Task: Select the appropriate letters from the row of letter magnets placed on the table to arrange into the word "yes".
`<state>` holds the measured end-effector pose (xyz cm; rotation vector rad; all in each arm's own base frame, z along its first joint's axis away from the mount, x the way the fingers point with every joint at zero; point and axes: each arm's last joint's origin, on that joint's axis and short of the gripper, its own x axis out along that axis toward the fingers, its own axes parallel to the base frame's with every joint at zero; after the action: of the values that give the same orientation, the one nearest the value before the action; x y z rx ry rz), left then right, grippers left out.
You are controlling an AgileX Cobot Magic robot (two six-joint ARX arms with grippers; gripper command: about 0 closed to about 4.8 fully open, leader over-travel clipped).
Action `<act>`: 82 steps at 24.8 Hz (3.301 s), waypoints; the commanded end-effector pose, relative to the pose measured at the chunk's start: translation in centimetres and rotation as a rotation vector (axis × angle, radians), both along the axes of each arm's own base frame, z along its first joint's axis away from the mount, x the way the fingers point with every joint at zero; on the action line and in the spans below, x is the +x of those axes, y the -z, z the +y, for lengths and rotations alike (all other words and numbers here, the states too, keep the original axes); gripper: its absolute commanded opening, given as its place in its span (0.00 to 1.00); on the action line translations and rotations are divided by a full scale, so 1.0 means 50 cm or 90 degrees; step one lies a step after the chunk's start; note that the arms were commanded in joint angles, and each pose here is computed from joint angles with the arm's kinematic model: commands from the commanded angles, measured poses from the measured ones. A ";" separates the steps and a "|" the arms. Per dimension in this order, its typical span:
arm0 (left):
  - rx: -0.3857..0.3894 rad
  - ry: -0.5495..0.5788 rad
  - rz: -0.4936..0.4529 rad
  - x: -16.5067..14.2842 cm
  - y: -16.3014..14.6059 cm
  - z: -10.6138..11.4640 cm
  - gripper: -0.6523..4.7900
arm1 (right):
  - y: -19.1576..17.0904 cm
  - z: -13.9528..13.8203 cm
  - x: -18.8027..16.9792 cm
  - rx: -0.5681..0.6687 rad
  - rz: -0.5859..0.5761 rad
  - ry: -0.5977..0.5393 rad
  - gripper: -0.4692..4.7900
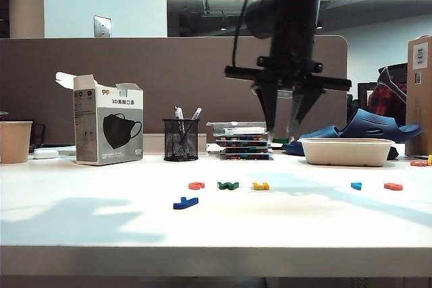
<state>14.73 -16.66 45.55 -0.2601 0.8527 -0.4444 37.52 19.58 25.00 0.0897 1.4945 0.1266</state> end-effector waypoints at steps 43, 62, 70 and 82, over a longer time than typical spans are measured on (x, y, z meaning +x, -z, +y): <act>-0.006 0.000 -0.014 -0.001 -0.005 0.001 0.11 | 0.130 0.173 -0.114 -0.035 0.025 -0.027 0.28; -0.006 0.000 -0.014 -0.001 -0.005 0.001 0.11 | 0.130 0.171 -0.115 -0.040 0.031 -0.032 0.29; -0.006 0.000 -0.014 -0.001 -0.005 0.001 0.11 | 0.130 0.171 -0.115 -0.040 0.031 -0.031 0.38; -0.006 0.000 -0.014 -0.001 -0.005 0.001 0.11 | 0.123 0.172 -0.113 -0.031 0.019 -0.031 0.50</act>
<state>14.75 -16.68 45.62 -0.2615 0.8454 -0.4475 31.86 28.13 18.31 0.0096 1.5465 0.1179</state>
